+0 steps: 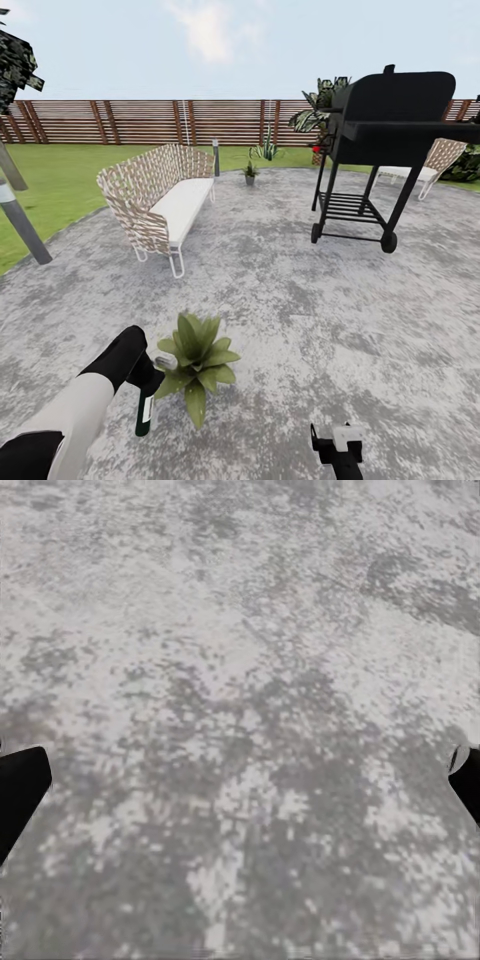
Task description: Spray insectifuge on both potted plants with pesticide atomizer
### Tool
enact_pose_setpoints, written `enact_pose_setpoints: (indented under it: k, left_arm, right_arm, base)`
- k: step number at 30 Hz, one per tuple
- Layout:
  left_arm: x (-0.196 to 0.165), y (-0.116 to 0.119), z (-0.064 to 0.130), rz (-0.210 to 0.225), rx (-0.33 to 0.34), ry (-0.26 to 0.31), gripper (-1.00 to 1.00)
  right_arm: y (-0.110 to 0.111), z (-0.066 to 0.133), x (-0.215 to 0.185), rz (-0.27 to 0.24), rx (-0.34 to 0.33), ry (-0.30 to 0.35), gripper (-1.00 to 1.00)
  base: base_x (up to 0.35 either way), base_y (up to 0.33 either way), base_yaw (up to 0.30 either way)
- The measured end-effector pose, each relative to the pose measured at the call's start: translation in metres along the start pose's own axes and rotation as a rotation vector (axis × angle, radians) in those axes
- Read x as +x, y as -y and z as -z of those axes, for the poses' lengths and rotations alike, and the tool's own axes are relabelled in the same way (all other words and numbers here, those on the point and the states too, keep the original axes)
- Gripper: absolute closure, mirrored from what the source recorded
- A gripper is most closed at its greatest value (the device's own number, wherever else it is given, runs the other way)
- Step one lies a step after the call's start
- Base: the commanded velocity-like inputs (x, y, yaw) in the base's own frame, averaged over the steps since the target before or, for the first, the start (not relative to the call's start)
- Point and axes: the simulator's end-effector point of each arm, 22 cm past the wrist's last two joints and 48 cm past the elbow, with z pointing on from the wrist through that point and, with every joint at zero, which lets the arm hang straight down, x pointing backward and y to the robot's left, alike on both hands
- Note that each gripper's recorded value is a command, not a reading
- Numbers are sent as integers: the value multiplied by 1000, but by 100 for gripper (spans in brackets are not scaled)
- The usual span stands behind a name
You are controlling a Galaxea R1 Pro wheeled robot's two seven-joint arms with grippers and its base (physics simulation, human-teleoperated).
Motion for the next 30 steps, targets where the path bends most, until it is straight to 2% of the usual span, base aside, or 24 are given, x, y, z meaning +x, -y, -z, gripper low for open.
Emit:
enact_pose_setpoints:
  k: [8, 12, 17, 23, 30]
  left_arm:
    - [1, -1, 0, 1, 0, -1, 100]
    - [3, 0, -2, 1, 1, -7, 100]
    - [22, -1, -15, 9, 17, -61, 100]
    - [49, -26, -22, 35, -4, -104, 100]
    - [70, -22, -35, 46, 15, -145, 100]
  right_arm:
    - [0, 0, 0, -1, 2, 0, -100]
    - [1, 0, 0, -2, 3, 0, -100]
    - [1, 0, 1, -1, 3, -1, -100]
    - [0, 0, 0, -1, 2, 0, -100]
    - [0, 0, 0, -2, 2, -1, -100]
  base:
    - [54, 16, 0]
    - [244, 102, 0]
    - [112, 67, 0]
    - [5, 3, 0]
    - [0, 0, 0]
